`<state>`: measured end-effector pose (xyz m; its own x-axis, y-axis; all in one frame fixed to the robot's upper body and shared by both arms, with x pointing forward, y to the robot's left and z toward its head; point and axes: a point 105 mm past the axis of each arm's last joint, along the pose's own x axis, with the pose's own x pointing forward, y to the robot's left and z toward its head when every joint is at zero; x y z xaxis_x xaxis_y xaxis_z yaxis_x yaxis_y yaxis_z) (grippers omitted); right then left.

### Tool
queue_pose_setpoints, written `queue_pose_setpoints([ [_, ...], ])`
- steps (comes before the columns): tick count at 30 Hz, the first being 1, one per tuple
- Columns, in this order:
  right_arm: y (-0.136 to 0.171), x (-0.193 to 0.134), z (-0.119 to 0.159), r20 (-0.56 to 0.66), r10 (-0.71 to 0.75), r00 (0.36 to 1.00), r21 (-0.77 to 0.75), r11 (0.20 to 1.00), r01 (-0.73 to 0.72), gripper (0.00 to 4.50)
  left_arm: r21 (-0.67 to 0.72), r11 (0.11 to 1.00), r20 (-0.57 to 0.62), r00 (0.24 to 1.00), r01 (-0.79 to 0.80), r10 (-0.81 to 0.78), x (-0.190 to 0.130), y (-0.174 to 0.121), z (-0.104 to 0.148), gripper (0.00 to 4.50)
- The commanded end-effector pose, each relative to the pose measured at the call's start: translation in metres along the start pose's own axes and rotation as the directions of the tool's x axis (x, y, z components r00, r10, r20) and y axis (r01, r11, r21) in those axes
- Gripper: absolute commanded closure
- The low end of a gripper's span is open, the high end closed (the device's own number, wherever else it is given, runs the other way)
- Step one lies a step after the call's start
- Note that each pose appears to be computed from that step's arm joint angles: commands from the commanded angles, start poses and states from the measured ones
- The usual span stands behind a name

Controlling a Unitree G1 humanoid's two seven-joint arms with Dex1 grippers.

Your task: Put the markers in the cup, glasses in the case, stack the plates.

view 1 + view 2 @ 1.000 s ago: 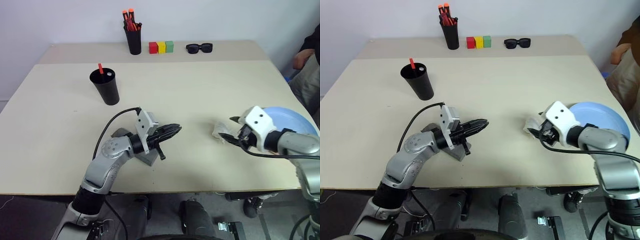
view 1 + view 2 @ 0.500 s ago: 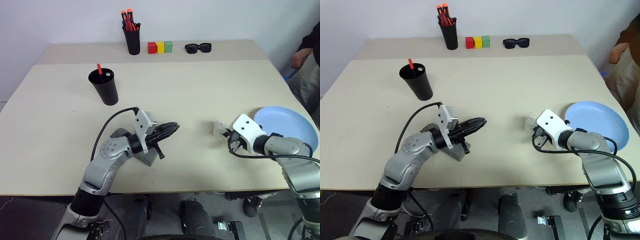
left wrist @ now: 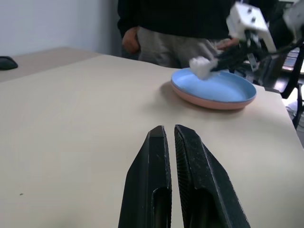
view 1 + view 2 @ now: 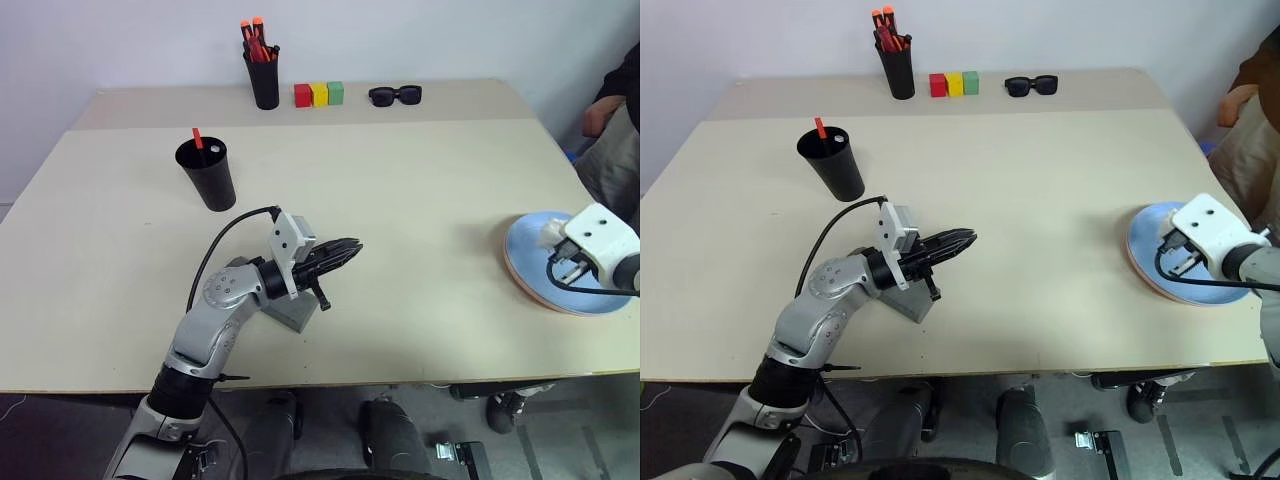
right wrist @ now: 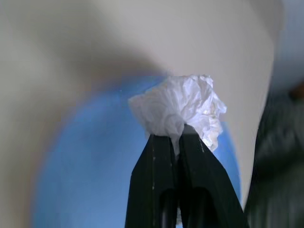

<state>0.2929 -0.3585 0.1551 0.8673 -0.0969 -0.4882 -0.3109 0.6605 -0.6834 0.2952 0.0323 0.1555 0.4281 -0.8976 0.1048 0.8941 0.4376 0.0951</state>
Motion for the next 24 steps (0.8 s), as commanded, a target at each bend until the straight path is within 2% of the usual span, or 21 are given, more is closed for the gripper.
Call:
queue_pose_setpoints([
  [1,-0.011,-0.002,0.01,0.021,-0.038,0.999,-0.074,0.996,0.04,3.15,0.059,0.998,0.043,0.999,-0.025,0.023,-0.003,0.008,0.015,4.27],
  [5,-0.005,0.0,0.033,0.119,0.004,0.993,-0.099,0.995,0.008,1.1,0.077,0.995,0.031,0.998,-0.061,0.059,-0.013,0.015,0.015,4.27],
  [8,0.002,-0.002,0.058,0.235,0.062,0.97,-0.104,0.994,-0.038,1.1,0.098,0.989,0.011,0.994,-0.11,0.11,-0.027,0.023,0.013,4.27],
  [12,0.008,-0.002,0.099,0.425,0.124,0.897,-0.02,0.992,-0.128,1.1,0.123,0.957,0.0,0.965,-0.261,0.264,-0.061,0.046,0.017,4.27],
  [14,0.019,-0.001,0.123,0.524,0.173,0.834,0.021,0.976,-0.216,1.1,0.146,0.921,-0.007,0.931,-0.361,0.366,-0.087,0.058,0.02,4.27],
  [17,0.027,0.003,0.144,0.603,0.206,0.77,0.062,0.951,-0.303,1.1,0.176,0.869,-0.016,0.882,-0.462,0.471,-0.112,0.069,0.024,4.27],
  [20,0.047,0.013,0.167,0.683,0.25,0.687,0.072,0.912,-0.403,1.1,0.243,0.755,-0.034,0.773,-0.609,0.634,-0.152,0.083,0.023,4.27],
  [24,0.071,0.026,0.173,0.69,0.318,0.65,0.02,0.89,-0.456,1.1,0.257,0.645,0.007,0.669,-0.719,0.743,-0.181,0.087,0.033,4.27],
])
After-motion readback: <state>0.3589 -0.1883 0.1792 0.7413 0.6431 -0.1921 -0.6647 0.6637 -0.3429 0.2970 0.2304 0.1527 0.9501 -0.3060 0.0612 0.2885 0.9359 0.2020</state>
